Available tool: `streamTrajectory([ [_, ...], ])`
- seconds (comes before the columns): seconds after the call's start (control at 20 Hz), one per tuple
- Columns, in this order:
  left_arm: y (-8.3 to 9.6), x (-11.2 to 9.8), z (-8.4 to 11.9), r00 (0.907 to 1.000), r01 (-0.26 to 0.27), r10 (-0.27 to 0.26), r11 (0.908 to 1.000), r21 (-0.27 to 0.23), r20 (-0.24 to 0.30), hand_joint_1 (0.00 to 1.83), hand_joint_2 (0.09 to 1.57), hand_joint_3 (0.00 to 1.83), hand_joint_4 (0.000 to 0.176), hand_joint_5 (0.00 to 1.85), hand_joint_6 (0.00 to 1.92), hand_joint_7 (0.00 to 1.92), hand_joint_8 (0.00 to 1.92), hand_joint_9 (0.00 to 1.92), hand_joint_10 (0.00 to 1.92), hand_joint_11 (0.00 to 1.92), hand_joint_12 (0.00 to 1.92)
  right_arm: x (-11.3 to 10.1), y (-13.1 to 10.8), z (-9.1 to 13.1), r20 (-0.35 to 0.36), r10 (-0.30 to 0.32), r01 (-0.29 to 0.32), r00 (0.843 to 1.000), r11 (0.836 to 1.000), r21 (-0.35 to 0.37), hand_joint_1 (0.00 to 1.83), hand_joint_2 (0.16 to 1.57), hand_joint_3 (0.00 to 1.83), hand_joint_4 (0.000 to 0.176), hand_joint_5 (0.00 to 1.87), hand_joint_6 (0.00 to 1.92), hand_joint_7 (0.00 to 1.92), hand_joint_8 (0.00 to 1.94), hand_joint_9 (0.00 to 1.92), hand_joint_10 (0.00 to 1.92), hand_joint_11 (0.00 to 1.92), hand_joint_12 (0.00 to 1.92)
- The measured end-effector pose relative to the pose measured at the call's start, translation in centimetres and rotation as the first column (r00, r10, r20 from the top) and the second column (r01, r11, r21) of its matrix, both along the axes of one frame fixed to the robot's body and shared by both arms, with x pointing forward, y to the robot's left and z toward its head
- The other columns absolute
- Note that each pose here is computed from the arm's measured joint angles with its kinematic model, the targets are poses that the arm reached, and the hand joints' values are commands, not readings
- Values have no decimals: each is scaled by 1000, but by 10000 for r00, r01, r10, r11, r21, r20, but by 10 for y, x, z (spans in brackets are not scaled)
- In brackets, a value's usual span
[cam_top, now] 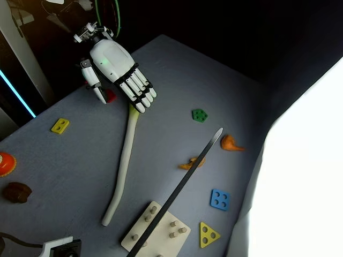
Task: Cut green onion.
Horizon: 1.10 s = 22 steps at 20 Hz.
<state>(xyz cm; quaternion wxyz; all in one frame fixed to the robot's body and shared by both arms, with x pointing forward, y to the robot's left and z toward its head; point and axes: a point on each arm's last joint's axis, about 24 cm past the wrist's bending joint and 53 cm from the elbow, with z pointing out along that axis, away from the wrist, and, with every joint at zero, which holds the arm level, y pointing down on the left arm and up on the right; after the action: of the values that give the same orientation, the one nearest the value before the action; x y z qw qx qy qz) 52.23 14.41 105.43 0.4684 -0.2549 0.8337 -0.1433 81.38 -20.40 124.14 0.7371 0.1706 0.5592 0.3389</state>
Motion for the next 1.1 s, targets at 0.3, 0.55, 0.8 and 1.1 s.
streamTrajectory([
  [0.3, -10, 22, 19, 9951, 914, -914, 9958, 29, 388, 418, 1383, 3, 9, 6, 2, 0, 0, 0, 0, 0, 0, 5, 8, -7, 90, -17, 18, 10000, 9999, -108, 1526, 1176, 0, 176, 1196, 1921, 1370, 1941, 1448, 1921, 1527, 1921],
  [0.55, -28, 44, 41, 9777, 1955, -1973, 9802, 310, 714, 473, 1370, 0, 1, 33, 7, 0, 0, 0, 0, 0, 0, 11, 7, -11, 124, -184, 186, 9998, 9997, -157, 1577, 1154, 0, 175, 1144, 1921, 1350, 1941, 1424, 1921, 1483, 1921],
  [0.8, -25, 51, 48, 9764, 2053, -2068, 9782, 299, 625, 511, 1364, 0, 0, 72, 9, 8, 0, 0, 0, 0, 0, 11, 12, -12, 139, -72, 74, 9999, 9998, -186, 1560, 1153, 0, 176, 1200, 1921, 1391, 1941, 1455, 1921, 1513, 1921],
  [1.1, -21, 55, 52, 9690, 2398, -2433, 9681, 726, 433, 516, 1351, 0, 6, 43, 2, 32, 0, 0, 0, 0, 0, 9, 16, -8, 331, 47, -33, 9994, 9992, -393, 1510, 1170, 0, 176, 1232, 1921, 1379, 1941, 1441, 1921, 1496, 1921],
])
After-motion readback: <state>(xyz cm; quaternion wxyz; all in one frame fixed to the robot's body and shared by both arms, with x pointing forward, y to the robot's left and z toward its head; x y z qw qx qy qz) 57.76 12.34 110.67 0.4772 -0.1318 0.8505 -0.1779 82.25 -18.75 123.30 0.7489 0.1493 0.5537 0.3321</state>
